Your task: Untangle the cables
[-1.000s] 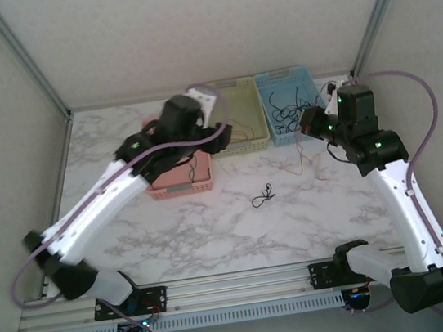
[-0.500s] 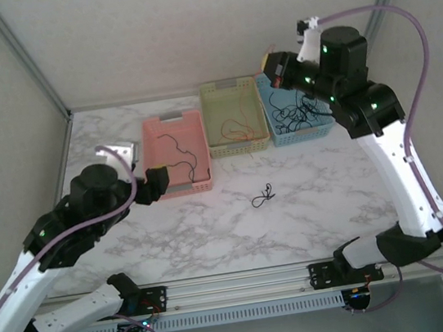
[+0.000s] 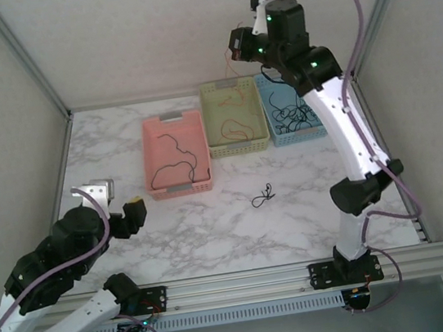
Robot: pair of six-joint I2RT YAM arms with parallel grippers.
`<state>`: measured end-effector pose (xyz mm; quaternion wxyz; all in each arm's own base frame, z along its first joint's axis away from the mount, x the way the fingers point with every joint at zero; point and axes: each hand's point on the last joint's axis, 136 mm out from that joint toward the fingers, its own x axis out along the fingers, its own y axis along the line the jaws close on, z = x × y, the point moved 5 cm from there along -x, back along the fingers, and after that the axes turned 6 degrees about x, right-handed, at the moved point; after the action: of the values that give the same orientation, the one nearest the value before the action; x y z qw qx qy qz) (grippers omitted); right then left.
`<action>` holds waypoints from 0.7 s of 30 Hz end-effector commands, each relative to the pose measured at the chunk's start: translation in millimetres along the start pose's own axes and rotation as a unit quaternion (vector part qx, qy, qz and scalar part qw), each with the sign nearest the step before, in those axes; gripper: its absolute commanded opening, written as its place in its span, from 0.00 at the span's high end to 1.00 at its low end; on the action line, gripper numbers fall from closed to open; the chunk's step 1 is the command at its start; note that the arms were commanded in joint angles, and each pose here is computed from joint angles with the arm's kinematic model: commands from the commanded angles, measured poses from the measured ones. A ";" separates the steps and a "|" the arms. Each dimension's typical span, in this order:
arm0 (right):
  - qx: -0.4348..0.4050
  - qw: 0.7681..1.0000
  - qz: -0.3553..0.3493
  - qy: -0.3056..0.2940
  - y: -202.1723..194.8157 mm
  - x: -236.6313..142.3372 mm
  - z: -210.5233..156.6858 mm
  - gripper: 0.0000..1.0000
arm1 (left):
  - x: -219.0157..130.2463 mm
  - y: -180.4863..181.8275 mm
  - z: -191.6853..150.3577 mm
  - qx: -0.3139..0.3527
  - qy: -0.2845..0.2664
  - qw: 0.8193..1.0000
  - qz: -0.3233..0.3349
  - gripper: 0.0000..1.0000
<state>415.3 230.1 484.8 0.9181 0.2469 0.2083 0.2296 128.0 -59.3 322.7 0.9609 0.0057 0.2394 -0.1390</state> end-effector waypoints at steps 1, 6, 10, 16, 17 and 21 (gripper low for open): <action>-0.022 1.000 -0.019 -0.005 -6.4 25.2 -1.7 1.00 | -0.8 9.0 -12.5 -0.015 0.000 1.000 0.017 0.17; -0.030 0.996 -0.086 0.016 -41.4 74.7 -25.9 1.00 | -1.3 10.7 -21.1 -0.028 -0.013 0.999 0.006 0.17; -0.024 0.990 -0.130 0.058 -71.3 109.1 -60.0 1.00 | -0.8 11.9 -24.0 -0.031 -0.019 0.999 0.006 0.16; -0.026 0.975 -0.192 0.108 -112.0 141.6 -104.4 0.98 | 3.7 8.0 -25.8 -0.025 -0.009 1.000 0.001 0.16; -0.028 0.973 -0.196 0.117 -116.3 145.9 -110.7 0.93 | 4.3 7.7 -25.9 -0.025 -0.008 1.000 0.001 0.16; -0.029 0.967 -0.196 0.159 -123.6 152.6 -129.4 0.58 | 4.4 7.7 -26.3 -0.025 -0.008 1.000 0.001 0.16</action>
<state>517.3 259.7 283.5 0.9134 0.1477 0.3678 0.0925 120.0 -50.0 297.8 0.9623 -0.0104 0.2356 -0.1357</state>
